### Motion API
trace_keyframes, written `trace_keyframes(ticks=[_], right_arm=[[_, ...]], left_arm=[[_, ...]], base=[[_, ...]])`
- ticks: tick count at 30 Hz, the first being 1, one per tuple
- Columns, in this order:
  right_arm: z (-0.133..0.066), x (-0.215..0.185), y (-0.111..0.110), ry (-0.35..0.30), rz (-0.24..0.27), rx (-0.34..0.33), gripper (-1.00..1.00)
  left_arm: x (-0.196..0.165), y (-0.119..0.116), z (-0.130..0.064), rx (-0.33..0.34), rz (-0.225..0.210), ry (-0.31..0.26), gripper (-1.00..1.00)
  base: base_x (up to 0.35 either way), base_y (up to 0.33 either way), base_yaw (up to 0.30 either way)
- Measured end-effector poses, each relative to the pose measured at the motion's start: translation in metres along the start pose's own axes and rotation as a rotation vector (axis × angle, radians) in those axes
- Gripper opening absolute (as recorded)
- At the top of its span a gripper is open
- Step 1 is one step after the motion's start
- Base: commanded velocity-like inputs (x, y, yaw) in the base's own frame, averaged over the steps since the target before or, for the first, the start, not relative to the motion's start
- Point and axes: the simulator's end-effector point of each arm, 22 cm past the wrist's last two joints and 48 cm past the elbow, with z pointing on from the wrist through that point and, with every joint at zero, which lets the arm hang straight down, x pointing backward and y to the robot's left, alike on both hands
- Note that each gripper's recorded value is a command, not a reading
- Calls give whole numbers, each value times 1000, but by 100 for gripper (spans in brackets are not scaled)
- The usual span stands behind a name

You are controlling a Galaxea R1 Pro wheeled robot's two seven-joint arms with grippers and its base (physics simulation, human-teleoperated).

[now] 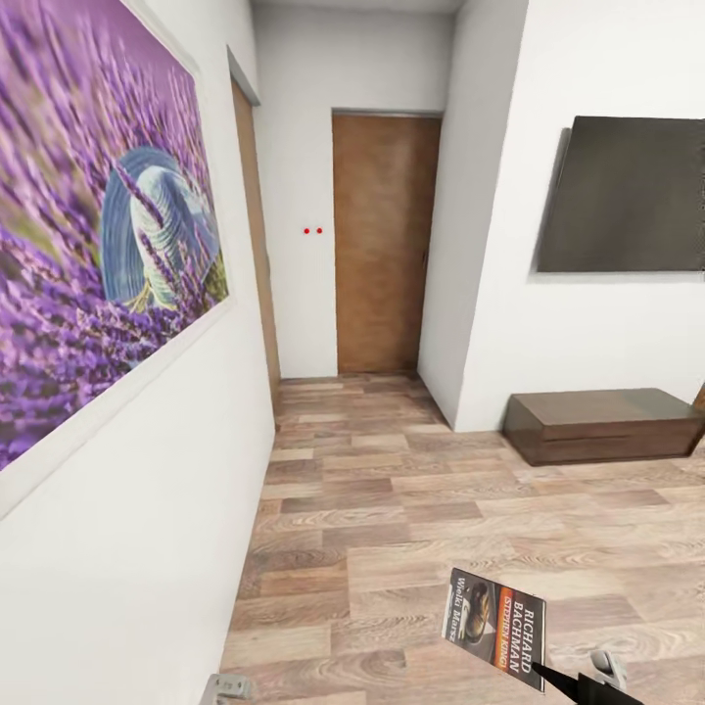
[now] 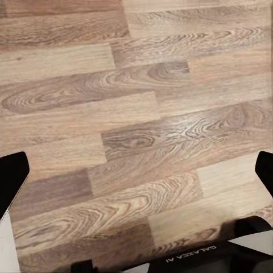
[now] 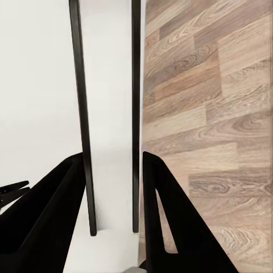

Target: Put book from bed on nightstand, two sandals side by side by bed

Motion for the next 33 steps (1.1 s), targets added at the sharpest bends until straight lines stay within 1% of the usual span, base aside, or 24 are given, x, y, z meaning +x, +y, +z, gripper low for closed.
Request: trace_keyframes(ticks=[14,18,30,33], right_arm=[[0,0,0,0,0,0,-100],[0,0,0,0,0,-1,-100],[0,0,0,0,0,-2,-100],[0,0,0,-1,0,-2,-100]], left_arm=[[0,-2,1,3,0,0,100],[0,-9,2,12,-2,-1,100],[0,-10,3,14,-2,-1,100],[0,-10,3,14,-2,-1,100]], base=[[331,0,-16],[331,0,-181],[331,0,-241],[331,0,-153]])
